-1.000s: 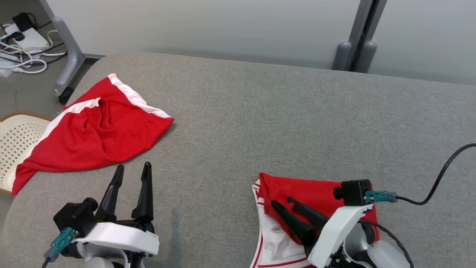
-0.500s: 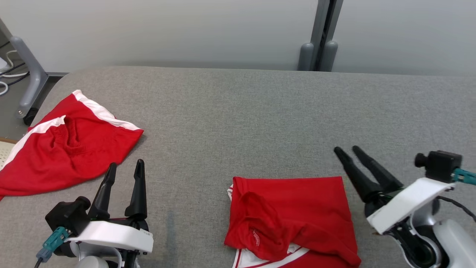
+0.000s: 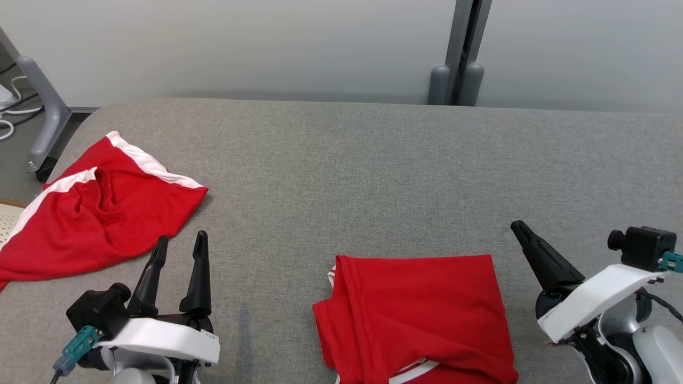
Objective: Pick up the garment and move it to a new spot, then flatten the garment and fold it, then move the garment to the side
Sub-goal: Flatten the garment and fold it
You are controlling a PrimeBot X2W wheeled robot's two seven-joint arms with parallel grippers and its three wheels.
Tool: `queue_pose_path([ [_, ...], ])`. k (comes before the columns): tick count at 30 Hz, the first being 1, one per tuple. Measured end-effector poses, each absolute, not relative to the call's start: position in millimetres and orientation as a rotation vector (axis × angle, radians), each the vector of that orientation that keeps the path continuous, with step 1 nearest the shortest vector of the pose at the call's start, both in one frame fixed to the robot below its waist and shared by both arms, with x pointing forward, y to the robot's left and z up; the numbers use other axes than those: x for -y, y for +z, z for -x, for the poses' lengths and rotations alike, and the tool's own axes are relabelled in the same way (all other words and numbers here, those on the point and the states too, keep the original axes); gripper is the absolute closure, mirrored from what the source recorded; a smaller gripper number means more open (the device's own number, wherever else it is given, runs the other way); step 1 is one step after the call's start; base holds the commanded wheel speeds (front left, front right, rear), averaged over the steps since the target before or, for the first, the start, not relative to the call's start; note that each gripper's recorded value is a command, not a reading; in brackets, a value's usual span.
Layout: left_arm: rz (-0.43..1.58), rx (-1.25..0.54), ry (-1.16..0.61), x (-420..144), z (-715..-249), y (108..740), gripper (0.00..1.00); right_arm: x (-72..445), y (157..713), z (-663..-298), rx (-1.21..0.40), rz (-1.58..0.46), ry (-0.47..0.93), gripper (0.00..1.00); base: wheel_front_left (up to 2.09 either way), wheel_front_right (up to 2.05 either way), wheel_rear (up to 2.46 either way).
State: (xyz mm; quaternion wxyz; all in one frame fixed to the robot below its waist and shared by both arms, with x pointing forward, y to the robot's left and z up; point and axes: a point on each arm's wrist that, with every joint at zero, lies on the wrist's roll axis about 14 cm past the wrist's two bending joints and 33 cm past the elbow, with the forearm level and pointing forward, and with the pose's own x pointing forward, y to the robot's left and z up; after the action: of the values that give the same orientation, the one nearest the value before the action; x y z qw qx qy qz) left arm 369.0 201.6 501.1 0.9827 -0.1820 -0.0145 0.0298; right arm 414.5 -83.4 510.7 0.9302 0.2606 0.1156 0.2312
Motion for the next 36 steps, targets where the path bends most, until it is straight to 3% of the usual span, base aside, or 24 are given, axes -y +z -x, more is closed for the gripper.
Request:
queue_pose_path([
  [8, 0.367, 0.024, 0.084, -209.3, -362.4, 497.8, 0.00, 53.6, 481.0, -400.2, -0.374, -0.492, 0.543, 1.00, 0.00, 0.00, 0.00],
  [25, 0.369, 0.021, 0.130, -220.7, -352.0, 494.1, 0.00, -49.7, 400.1, -292.1, -0.804, -0.453, 0.841, 1.00, 0.00, 0.00, 0.00],
  [31, 0.367, 0.028, 0.134, -222.7, -350.8, 496.2, 0.00, -69.2, 407.9, -278.1, -0.815, -0.456, 0.930, 1.00, 0.00, 0.00, 0.00],
  [36, 0.359, 0.038, 0.124, -220.0, -353.1, 500.2, 0.00, -56.8, 422.6, -297.5, -0.726, -0.460, 0.911, 1.00, 0.00, 0.00, 0.00],
])
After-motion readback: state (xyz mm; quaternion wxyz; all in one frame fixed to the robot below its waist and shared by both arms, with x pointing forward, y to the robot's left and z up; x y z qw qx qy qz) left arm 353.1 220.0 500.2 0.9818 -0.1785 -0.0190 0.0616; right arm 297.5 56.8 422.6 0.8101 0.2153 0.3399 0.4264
